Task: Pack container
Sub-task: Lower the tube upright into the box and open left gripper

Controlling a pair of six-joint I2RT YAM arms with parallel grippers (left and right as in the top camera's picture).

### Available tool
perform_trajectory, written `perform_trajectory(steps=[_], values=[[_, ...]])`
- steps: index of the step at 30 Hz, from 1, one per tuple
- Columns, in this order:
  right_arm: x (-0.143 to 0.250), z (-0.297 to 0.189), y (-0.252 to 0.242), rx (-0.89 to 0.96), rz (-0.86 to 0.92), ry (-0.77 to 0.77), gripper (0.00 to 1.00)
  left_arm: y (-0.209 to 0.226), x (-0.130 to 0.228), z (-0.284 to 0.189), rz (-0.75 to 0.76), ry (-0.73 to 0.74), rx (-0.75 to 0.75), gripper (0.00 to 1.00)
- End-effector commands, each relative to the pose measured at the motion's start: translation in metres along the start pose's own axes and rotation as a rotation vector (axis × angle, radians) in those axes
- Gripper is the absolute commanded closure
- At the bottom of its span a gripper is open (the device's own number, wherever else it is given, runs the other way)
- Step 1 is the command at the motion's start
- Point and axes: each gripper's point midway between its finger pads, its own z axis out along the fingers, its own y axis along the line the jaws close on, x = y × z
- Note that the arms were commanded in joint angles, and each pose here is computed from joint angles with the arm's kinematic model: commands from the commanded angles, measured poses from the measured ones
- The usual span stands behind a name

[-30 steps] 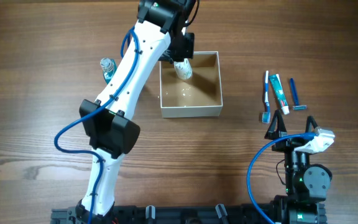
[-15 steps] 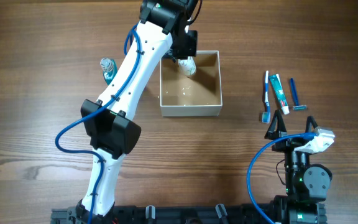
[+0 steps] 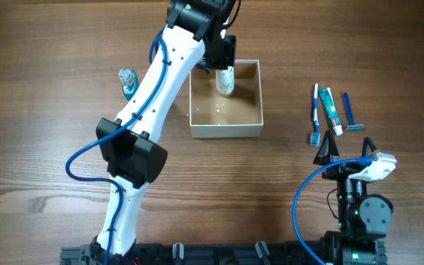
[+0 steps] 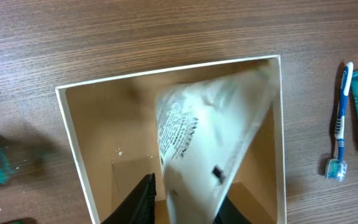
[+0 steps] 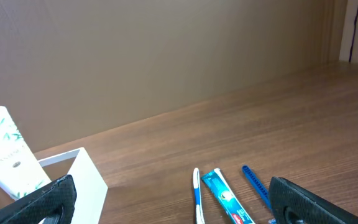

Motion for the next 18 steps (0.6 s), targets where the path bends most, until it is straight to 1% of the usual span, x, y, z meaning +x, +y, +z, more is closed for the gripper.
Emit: perform_trajectory(steps=[1, 4, 9, 11, 14, 15, 18], values=[[0.0, 0.0, 0.0, 0.0, -0.007, -0.002, 0.0, -0.005, -0.002, -0.007, 0.021, -0.019, 0.017, 0.73], [0.0, 0.0, 0.0, 0.0, -0.007, -0.001, 0.0, -0.007, -0.006, -0.008, 0.022, -0.036, 0.024, 0.66], [0.0, 0.0, 0.0, 0.0, -0.007, -0.001, 0.0, -0.012, -0.022, -0.024, 0.023, -0.118, 0.055, 0.62], [0.0, 0.0, 0.0, 0.0, -0.006, -0.002, 0.01, -0.012, -0.03, -0.039, 0.02, -0.169, 0.071, 0.62], [0.0, 0.0, 0.0, 0.0, -0.007, -0.002, 0.0, -0.008, -0.04, -0.063, 0.008, -0.236, 0.085, 0.53], [0.0, 0.0, 0.0, 0.0, -0.007, -0.002, 0.0, -0.005, -0.043, -0.071, 0.002, -0.257, 0.089, 0.48], [0.0, 0.0, 0.0, 0.0, -0.007, -0.001, 0.0, 0.009, -0.05, -0.098, -0.023, -0.315, 0.094, 0.47]])
